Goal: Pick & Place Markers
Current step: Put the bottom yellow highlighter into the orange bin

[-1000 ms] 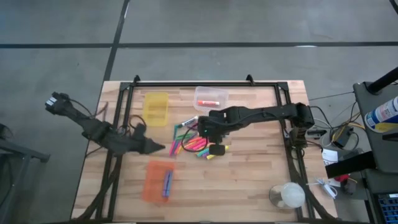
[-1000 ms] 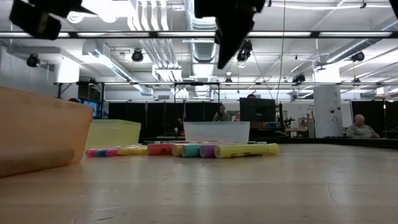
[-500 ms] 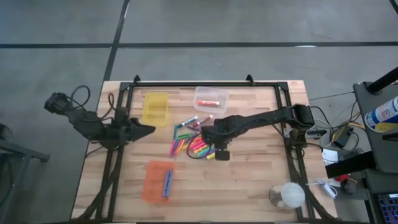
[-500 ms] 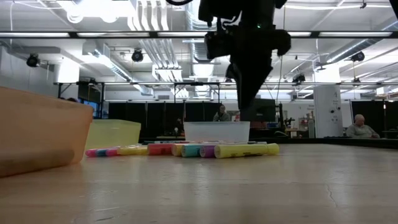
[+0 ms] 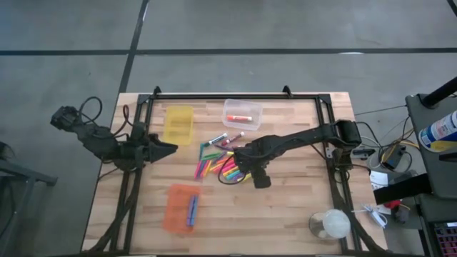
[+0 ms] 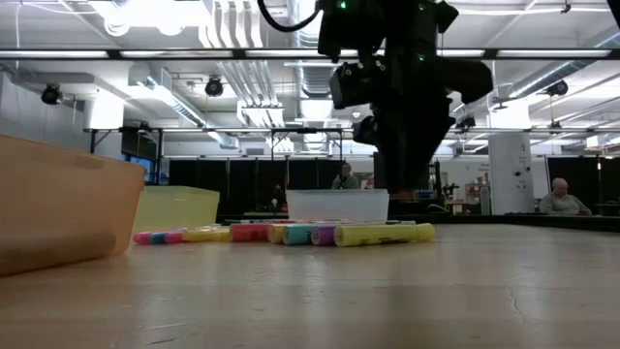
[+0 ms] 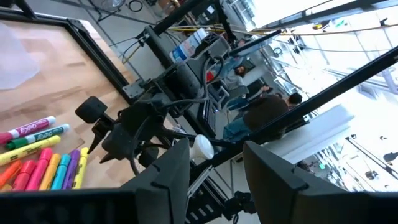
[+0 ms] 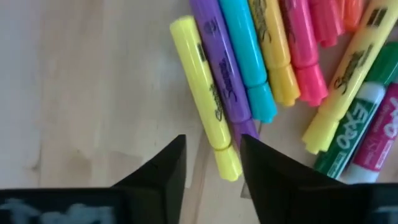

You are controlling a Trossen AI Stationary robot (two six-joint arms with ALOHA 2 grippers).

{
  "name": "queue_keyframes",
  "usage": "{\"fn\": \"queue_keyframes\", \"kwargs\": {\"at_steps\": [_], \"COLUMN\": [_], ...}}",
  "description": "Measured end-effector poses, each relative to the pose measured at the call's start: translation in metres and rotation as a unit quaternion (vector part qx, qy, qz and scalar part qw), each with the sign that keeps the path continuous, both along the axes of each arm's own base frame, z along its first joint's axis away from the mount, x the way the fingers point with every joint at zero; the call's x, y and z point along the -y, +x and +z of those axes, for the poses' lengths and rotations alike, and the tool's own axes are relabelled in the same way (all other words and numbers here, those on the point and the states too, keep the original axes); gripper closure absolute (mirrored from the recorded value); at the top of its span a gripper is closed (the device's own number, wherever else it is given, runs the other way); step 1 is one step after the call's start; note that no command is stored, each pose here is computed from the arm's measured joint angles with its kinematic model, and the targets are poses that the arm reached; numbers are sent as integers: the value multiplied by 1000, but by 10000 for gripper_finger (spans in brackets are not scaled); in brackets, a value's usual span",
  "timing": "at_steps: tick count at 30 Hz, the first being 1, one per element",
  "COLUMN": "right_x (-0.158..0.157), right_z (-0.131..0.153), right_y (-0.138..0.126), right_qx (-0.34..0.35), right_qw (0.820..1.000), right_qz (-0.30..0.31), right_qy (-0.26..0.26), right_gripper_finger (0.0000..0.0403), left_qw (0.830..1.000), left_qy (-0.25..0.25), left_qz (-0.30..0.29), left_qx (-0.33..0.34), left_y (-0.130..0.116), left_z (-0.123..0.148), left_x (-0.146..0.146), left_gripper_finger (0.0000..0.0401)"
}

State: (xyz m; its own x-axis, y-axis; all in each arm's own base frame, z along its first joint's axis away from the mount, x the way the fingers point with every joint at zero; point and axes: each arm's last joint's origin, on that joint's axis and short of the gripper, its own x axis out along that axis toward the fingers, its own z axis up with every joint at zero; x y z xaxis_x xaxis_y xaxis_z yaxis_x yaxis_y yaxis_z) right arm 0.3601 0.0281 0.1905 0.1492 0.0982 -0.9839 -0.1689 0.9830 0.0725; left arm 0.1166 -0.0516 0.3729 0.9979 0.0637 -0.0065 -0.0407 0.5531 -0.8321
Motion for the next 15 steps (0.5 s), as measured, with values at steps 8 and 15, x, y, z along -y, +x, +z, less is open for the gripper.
{"fn": "queue_keyframes", "kwargs": {"at_steps": [8,15], "right_x": [-2,-3], "right_z": [-12,-17], "right_y": [-6,-7], "right_qx": [-12,-3], "right_qw": [1000,999], "right_qz": [20,44], "right_qy": [-4,-8], "right_gripper_finger": [210,225], "left_qw": [1000,1000], "left_qy": [8,3], "left_qz": [1,5], "left_qx": [0,1], "left_y": [0,0], "left_z": [0,0], "left_x": [0,0], "left_gripper_finger": [257,257]}}
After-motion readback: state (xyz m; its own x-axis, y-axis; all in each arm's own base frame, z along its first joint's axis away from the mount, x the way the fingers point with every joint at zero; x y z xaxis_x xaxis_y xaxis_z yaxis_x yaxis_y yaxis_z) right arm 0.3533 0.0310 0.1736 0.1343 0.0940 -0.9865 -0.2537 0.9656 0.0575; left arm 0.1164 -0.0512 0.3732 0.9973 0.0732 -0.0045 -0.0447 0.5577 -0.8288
